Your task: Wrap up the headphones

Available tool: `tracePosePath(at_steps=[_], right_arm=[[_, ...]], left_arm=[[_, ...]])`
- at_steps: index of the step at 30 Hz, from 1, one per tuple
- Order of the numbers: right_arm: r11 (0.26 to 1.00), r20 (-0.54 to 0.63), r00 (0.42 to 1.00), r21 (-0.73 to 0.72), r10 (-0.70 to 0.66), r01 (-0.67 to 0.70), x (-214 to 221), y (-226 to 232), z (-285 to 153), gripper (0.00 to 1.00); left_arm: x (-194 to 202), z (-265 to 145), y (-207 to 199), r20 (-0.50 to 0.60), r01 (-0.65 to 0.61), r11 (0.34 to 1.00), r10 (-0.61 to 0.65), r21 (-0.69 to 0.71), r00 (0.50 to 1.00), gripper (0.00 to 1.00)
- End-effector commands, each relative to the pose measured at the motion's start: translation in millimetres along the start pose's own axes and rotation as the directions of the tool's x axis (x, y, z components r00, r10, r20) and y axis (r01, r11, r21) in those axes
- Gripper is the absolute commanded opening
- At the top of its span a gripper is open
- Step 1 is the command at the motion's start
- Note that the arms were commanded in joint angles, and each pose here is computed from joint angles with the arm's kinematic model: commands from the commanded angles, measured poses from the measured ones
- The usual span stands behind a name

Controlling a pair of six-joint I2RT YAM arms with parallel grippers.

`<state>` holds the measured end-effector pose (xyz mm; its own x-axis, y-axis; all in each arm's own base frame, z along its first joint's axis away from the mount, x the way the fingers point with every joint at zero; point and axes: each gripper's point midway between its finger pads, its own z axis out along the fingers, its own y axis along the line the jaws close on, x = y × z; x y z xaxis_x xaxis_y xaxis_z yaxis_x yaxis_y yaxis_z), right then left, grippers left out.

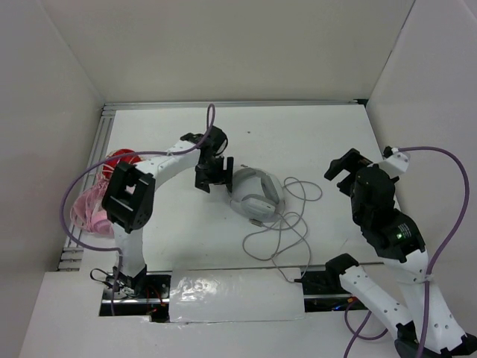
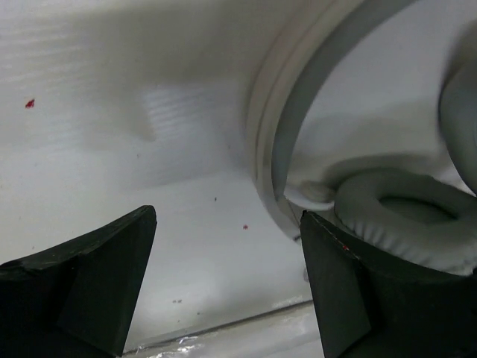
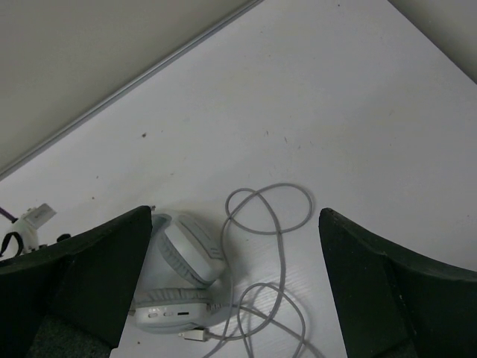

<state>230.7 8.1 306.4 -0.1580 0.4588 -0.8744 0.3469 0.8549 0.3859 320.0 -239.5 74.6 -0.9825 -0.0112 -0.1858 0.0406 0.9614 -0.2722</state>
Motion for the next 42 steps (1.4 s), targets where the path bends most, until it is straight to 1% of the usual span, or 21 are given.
tracePosePath(at_steps=[1,5,8,9,10,12,14,15,17,21,25,26,28,31,33,35,36,37,39,40,42], right_arm=[[1.000,-0.019,0.999,0.010,-0.027,0.027,7.2,-0.7,6.4,1.00],[0.999,-0.046,0.998,0.027,-0.041,0.042,14.3,-0.5,11.8,1.00],[0.998,-0.052,0.998,0.042,-0.045,0.047,17.8,-2.0,15.6,1.00],[0.998,-0.055,0.997,0.046,-0.050,0.052,19.3,-2.9,16.2,1.00],[0.997,-0.053,0.997,0.050,-0.049,0.052,19.1,-4.0,16.3,1.00],[0.997,-0.038,0.998,0.061,-0.046,0.048,16.6,-6.9,15.2,1.00],[0.997,-0.020,0.999,0.067,-0.035,0.036,13.1,-9.1,13.8,1.00],[0.998,-0.016,0.999,0.061,-0.034,0.035,13.1,-9.3,12.8,1.00],[0.999,-0.006,1.000,0.035,-0.029,0.030,12.0,-6.2,12.1,1.00],[0.997,0.009,1.000,-0.075,-0.029,0.030,9.9,7.4,5.4,1.00],[0.991,0.032,0.998,-0.123,-0.050,0.053,9.2,8.1,-0.5,1.00],[0.983,0.025,0.998,-0.173,-0.061,0.065,10.9,16.0,-2.7,1.00],[0.963,0.027,0.993,-0.240,-0.117,0.120,15.6,23.6,-5.4,1.00],[0.900,0.014,0.982,-0.399,-0.187,0.176,25.8,47.6,-15.2,1.00],[0.871,0.012,0.975,-0.446,-0.223,0.205,31.3,54.4,-17.5,1.00],[0.823,-0.003,0.962,-0.519,-0.273,0.232,42.5,64.8,-21.7,1.00],[0.809,0.001,0.959,-0.537,-0.282,0.238,43.6,67.9,-23.0,1.00],[0.788,-0.003,0.953,-0.563,-0.303,0.249,48.7,71.3,-24.2,1.00],[0.773,0.005,0.949,-0.579,-0.315,0.260,51.6,76.0,-21.0,1.00],[0.766,0.008,0.948,-0.586,-0.319,0.263,53.9,77.9,-20.0,1.00],[0.764,0.010,0.946,-0.586,-0.325,0.269,58.2,80.0,-13.6,1.00]], left_arm=[[-12.7,0.7,-18.5,0.040,-0.017,1.000,0.017,-0.005,0.999,0.90],[-10.8,22.3,-28.0,0.021,-0.028,0.999,0.028,-0.023,0.999,0.88],[-6.6,37.8,-24.0,0.002,-0.016,0.997,0.016,-0.069,1.000,0.82],[-4.5,41.1,-22.8,-0.007,-0.009,0.997,0.008,-0.077,1.000,0.77],[-2.4,44.5,-23.3,-0.013,-0.011,0.997,0.010,-0.080,1.000,0.66],[0.3,50.8,-21.3,-0.020,-0.011,0.995,0.009,-0.098,1.000,0.59],[2.2,53.3,-21.0,-0.022,-0.007,0.994,0.005,-0.105,1.000,0.45],[2.4,54.8,-22.0,-0.020,-0.009,0.994,0.007,-0.105,1.000,0.27],[0.1,55.4,-23.2,-0.009,0.000,0.994,-0.001,-0.107,1.000,0.20],[-14.5,48.8,-34.2,0.028,-0.017,0.997,0.019,-0.080,0.999,0.00],[-39.6,24.7,-36.6,0.127,-0.029,0.993,0.044,-0.114,0.991,0.00],[-54.6,5.4,-42.2,0.194,-0.026,0.993,0.049,-0.117,0.980,0.00],[-71.9,-20.1,-47.2,0.276,-0.005,0.993,0.038,-0.120,0.960,0.00],[-107.8,-97.7,-60.1,0.451,0.049,0.993,0.005,-0.108,0.893,0.00],[-126.2,-150.4,-66.8,0.561,0.071,0.994,-0.015,-0.078,0.828,0.00],[-130.7,-193.2,-67.2,0.628,0.091,0.995,-0.045,-0.041,0.777,0.00],[-134.4,-227.0,-65.9,0.676,0.101,0.995,-0.083,0.013,0.733,0.00],[-136.3,-242.2,-65.8,0.697,0.101,0.994,-0.102,0.044,0.710,0.00],[-138.0,-270.1,-58.2,0.718,0.118,0.986,-0.168,0.120,0.675,0.00],[-135.8,-299.8,-58.3,0.750,0.105,0.978,-0.205,0.180,0.629,0.00],[-127.9,-335.7,-50.8,0.782,0.101,0.964,-0.259,0.246,0.567,0.00]])
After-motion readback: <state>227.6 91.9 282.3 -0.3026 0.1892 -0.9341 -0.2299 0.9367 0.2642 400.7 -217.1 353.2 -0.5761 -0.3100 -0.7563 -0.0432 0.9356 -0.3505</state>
